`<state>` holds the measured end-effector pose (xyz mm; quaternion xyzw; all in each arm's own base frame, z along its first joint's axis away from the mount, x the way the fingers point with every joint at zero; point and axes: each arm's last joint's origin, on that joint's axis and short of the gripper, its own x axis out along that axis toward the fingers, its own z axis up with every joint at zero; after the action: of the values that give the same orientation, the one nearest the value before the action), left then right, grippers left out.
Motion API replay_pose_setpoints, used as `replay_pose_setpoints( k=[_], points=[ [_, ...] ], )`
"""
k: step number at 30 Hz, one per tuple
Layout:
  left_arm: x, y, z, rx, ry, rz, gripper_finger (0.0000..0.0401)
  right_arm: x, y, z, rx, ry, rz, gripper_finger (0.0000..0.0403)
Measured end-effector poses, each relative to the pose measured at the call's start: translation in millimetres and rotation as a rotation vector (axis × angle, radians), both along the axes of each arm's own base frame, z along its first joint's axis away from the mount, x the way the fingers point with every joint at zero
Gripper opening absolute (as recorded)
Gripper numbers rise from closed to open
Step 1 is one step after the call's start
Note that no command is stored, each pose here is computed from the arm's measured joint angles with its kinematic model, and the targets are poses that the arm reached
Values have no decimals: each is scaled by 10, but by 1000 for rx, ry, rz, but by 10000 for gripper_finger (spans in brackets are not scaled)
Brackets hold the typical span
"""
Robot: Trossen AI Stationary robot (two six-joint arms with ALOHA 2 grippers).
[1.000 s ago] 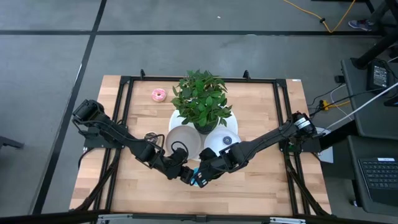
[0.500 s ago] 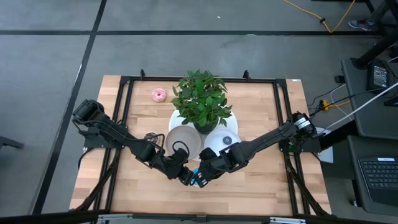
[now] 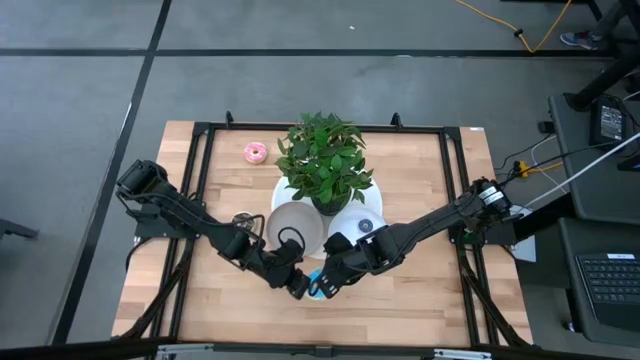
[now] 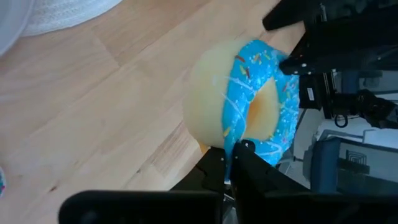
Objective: Pick & Place donuts
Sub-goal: Put the large blue donut on the beige plate
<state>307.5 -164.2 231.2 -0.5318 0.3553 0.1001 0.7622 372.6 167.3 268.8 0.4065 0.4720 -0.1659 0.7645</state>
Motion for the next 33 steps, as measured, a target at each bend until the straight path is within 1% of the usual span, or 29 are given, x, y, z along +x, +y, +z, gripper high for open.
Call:
replay_pose_setpoints(
  k=[5,9,14,17,21,24,26,30,33],
  points=[
    [-1,-2,0,-1,1,-4,7,-32,34,26,-80,-31,52,183],
    [-1,-2,0,-2,1,-4,6,-105,74,102,-175,-69,97,201],
    [-2,-5,-1,-10,6,-15,6,-279,123,157,-322,-39,141,204],
    [0,0,-1,-10,6,-12,5,-402,137,226,-385,-23,166,204],
    [8,39,-2,-10,7,5,5,-519,158,236,-431,30,195,204],
    [-21,87,29,-4,-3,43,5,-621,175,214,-467,100,210,204],
    [-56,133,62,-3,-12,62,5,-671,202,207,-480,121,212,204],
    [-187,228,108,18,15,101,4,-727,266,210,-526,107,215,204],
    [-301,296,168,50,56,132,4,-765,288,205,-526,126,224,204]
  ],
)
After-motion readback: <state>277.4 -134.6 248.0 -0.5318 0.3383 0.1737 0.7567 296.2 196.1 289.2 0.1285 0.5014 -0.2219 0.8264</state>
